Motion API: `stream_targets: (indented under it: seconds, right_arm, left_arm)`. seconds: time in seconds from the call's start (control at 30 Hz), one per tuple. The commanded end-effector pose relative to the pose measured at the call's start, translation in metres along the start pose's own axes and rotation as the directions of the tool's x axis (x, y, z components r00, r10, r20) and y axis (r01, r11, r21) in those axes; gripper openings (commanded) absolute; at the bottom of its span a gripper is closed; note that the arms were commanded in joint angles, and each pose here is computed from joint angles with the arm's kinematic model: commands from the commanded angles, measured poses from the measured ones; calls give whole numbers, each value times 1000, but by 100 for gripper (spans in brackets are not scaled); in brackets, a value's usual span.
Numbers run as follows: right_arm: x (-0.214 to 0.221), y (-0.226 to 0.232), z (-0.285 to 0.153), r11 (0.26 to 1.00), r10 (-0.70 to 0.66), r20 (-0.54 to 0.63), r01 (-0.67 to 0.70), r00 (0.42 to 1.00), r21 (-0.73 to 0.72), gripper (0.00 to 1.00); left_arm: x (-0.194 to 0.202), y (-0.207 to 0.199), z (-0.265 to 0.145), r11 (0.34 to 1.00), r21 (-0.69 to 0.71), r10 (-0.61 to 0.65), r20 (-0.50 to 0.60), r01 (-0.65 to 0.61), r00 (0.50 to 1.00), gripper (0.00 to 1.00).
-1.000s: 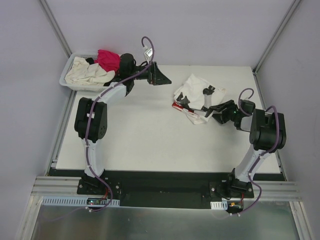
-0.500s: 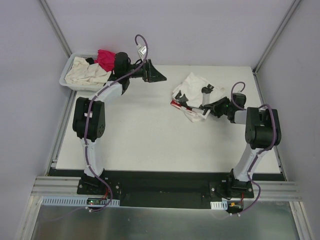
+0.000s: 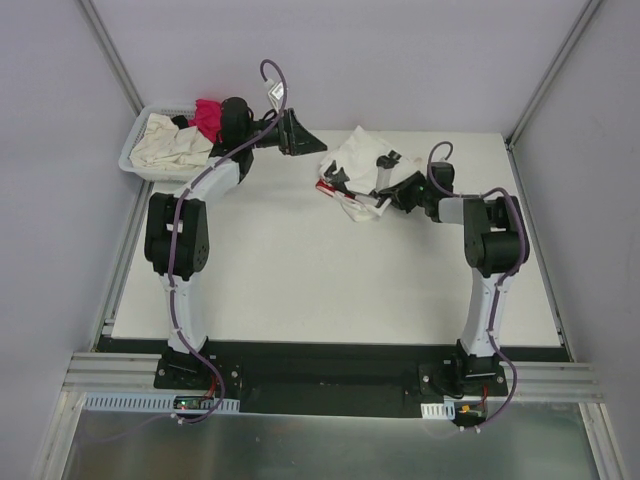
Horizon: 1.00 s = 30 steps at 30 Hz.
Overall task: Fold and stack the t-shirts
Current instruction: Put the neatly folded tshirt into the corner of the board with the right arm
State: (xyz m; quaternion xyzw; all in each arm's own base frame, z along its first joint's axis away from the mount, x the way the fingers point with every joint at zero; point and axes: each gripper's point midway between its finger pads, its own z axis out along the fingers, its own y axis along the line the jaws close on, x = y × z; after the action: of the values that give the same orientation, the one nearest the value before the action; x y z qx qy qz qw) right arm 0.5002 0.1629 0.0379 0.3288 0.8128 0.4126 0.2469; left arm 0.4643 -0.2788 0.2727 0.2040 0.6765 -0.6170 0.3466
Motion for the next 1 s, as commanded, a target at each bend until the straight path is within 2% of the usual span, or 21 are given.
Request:
stream_targets:
  seconds: [0.0,0.03,0.13,0.17,0.4,0.5,0.53,0.6,0.63,0.77,0.87,0.9,0.97]
  right_arm:
    - [2,24,33,1000,-5,-6,5,1000,-2,12]
    - [1,40,40,999,-20,-4,20,1000,-28,12]
    - [6,41,58,1000,-17,-21,17,1000,-15,12]
    - [2,56,62,999,-33,-12,33,999,-39,12]
    - [-9,59,80,998,-51,-9,51,999,-24,14]
    - [-15,59,84,997,-71,-6,71,997,-21,21]
    - [-19,59,84,997,-74,-5,74,997,-25,29]
    - [-21,62,81,996,-80,-14,80,997,-33,36]
    - [-25,61,77,996,-82,-12,81,997,-33,40]
    - [-43,86,36,985,-165,14,165,986,-53,44]
    - [-59,88,5,982,-187,36,187,982,-17,44]
    - [-65,106,-16,971,-232,67,235,970,-35,45]
    - [-60,111,-35,965,-263,71,264,962,-6,41]
  left_arm:
    - [-28,-19,-7,995,57,86,21,-87,996,89]
    - [-29,-18,-8,994,56,87,23,-89,996,89]
    - [-33,-18,-13,994,56,90,29,-91,996,89]
    - [-33,-17,-14,995,56,84,29,-85,996,89]
    - [-32,-15,-21,996,54,73,34,-75,997,89]
    - [-29,-15,-22,996,56,66,29,-67,997,89]
    - [-30,-17,-23,996,55,70,31,-72,997,89]
    - [-27,-16,-23,996,55,64,28,-66,998,89]
    - [-27,-17,-23,996,54,66,29,-67,997,89]
    - [-24,-17,-24,997,51,63,33,-64,997,89]
    - [-20,-18,-26,996,53,63,40,-65,997,89]
    - [-19,-19,-26,997,53,62,42,-65,997,89]
    - [-15,-22,-28,996,50,65,48,-67,997,89]
